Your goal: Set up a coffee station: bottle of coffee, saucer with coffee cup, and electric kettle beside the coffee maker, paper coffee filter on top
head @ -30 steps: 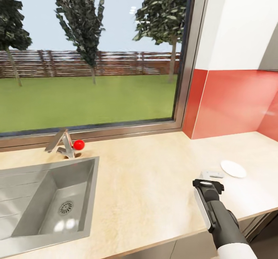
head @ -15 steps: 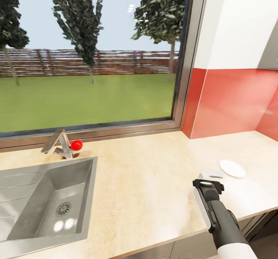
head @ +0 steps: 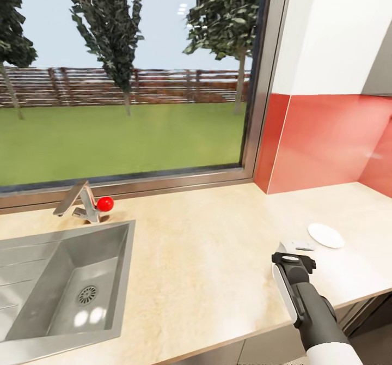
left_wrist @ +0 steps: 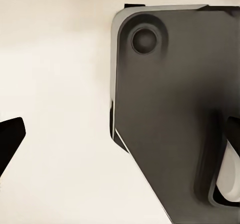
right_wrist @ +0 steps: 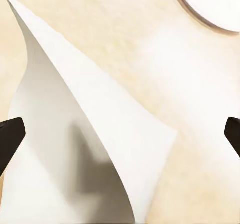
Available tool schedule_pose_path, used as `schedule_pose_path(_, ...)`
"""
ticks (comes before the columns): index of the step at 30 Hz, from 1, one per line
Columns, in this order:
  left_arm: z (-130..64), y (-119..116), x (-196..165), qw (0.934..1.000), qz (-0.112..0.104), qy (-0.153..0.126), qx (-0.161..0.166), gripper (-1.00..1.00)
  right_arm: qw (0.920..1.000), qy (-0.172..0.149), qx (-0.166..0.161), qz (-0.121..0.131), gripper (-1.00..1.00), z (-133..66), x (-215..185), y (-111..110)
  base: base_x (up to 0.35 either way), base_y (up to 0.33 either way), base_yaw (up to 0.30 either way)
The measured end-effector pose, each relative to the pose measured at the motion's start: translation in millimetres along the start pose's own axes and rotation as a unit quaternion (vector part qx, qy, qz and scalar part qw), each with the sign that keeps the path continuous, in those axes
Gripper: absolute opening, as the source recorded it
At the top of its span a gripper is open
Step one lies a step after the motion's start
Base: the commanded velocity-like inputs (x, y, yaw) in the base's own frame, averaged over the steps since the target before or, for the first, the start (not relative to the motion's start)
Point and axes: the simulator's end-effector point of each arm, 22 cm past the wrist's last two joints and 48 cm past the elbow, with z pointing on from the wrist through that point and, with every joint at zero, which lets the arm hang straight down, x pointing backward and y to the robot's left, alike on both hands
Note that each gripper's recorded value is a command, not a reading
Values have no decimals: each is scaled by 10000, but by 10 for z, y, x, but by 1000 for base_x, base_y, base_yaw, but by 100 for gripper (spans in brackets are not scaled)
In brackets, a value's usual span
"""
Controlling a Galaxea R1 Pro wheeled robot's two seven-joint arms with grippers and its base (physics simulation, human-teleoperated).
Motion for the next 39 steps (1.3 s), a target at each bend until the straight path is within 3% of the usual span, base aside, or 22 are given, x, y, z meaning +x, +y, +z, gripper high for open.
schedule_pose_path(39,7,5,66,10000,4,89,-10,100,10000,81,-2,-53,100,60,80,38,0,-6,-26)
